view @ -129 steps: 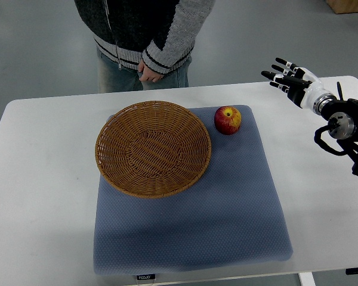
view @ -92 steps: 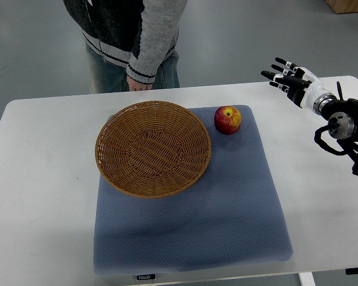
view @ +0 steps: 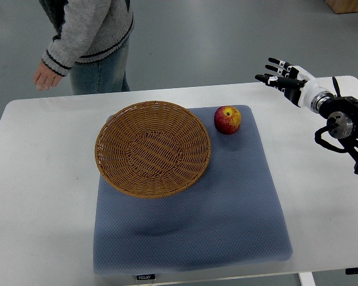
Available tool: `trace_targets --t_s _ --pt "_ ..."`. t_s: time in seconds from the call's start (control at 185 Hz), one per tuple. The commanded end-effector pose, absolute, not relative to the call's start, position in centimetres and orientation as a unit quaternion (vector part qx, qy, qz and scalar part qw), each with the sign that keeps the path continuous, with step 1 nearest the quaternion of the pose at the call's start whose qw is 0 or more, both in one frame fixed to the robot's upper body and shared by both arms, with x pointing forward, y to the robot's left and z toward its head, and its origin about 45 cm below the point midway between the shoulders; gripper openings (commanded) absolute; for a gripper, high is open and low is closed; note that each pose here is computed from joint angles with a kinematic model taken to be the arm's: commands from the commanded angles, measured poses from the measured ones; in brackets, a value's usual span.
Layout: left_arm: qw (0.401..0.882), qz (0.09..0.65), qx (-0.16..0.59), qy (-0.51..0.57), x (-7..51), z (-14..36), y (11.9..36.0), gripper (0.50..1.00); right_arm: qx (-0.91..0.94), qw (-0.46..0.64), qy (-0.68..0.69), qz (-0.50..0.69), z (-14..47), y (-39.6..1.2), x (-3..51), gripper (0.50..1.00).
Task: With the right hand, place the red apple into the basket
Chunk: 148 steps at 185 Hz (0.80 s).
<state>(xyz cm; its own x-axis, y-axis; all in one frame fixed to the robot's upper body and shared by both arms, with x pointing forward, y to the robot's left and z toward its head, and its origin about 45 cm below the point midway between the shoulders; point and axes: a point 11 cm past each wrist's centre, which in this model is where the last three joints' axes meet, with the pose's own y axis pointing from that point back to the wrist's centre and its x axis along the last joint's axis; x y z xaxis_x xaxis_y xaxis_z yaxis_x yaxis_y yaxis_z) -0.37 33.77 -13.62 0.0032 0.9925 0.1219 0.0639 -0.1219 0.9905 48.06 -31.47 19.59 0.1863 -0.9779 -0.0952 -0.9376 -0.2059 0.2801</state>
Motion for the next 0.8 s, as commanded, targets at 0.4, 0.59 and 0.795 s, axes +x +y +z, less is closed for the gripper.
trace_targets --t_s 0.4,0.59,0.795 --pt "0.452 0.514 0.544 0.485 -0.3 -13.6 33.8 1.0 0.821 0.275 -0.495 0.07 20.3 -27.8 48.5 0.915" --pt "0.452 0.514 0.545 0.485 -0.4 -13.6 33.8 1.0 0.827 0.332 -0.432 0.142 20.6 -25.6 48.6 0.915" --pt "0.451 0.514 0.545 0.485 -0.4 -13.6 33.8 1.0 0.83 0.359 -0.382 0.19 21.2 -23.6 48.8 0.915"
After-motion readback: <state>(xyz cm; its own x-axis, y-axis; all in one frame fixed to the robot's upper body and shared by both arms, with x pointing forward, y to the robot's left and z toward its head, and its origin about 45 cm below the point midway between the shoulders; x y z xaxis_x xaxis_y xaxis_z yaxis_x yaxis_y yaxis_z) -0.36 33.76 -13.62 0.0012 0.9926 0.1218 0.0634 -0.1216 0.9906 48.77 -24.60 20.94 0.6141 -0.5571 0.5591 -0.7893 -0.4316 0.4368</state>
